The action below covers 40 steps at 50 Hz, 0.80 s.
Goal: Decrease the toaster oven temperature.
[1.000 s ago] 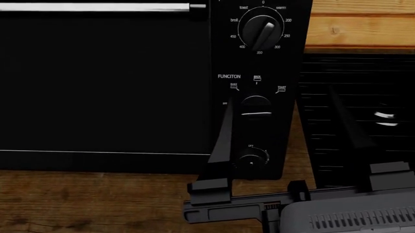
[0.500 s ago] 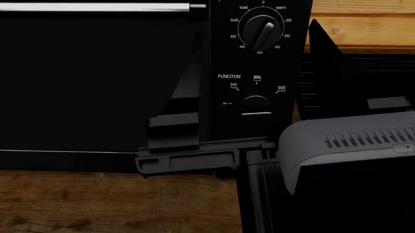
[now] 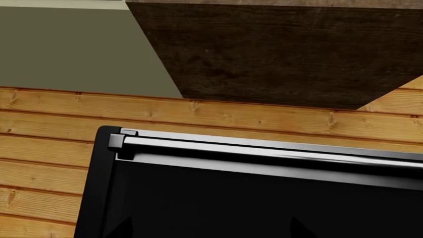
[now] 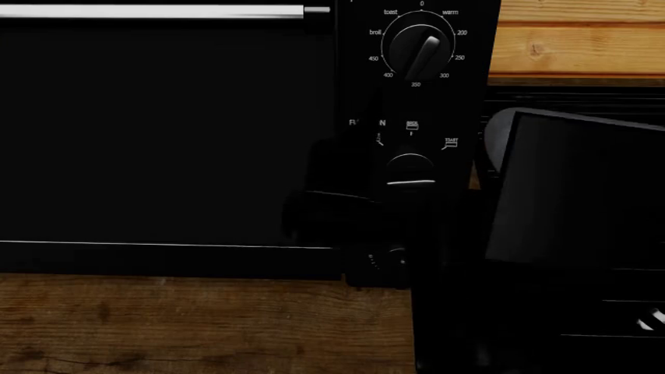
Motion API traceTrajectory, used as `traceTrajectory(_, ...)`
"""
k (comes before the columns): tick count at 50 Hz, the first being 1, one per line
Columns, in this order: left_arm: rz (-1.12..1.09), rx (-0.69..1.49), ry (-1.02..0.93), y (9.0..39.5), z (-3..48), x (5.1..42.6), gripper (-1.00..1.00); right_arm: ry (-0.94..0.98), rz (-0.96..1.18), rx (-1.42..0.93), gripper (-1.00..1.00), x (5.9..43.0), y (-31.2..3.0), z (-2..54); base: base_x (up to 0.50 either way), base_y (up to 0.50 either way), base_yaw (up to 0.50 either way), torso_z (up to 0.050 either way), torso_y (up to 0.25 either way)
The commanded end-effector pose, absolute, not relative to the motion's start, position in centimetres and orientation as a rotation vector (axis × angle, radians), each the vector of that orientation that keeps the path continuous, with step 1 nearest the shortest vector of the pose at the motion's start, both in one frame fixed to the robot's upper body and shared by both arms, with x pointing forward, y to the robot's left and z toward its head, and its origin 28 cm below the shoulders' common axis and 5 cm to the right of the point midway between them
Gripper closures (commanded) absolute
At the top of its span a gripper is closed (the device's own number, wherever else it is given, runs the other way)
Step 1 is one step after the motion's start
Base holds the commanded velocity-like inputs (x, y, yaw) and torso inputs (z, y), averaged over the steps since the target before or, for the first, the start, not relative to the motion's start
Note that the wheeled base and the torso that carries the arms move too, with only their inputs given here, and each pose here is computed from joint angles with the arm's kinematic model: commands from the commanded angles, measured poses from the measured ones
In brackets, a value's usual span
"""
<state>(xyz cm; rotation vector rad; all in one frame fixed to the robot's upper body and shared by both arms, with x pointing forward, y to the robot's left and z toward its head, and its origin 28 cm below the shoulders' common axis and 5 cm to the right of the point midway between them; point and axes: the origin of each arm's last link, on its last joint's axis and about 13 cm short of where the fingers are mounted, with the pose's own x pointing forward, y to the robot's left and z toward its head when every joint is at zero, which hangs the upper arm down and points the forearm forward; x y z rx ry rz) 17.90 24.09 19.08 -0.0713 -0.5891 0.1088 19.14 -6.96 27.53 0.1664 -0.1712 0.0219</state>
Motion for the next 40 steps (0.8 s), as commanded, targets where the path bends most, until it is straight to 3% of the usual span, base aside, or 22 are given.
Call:
traceTrajectory(1, 0.107, -0.071, -0.588, 24.1, 19.1, 18.0, -1.00, -0.089, 0.016, 0.208, -1.00, 20.1, -6.9, 28.1, 0.00, 0.00, 0.00, 0.000, 0.000)
traceTrajectory(24, 0.101, -0.071, -0.586, 24.0, 18.9, 18.0, -1.00, -0.144, 0.068, 0.178, -1.00, 19.4, -6.1, 29.8, 0.00, 0.00, 0.00, 0.000, 0.000)
traceTrajectory(40, 0.104, -0.066, -0.584, 24.1, 18.8, 17.9, -1.00, -0.136, 0.048, 0.211, -1.00, 21.3, -6.4, 30.2, 0.00, 0.00, 0.00, 0.000, 0.000)
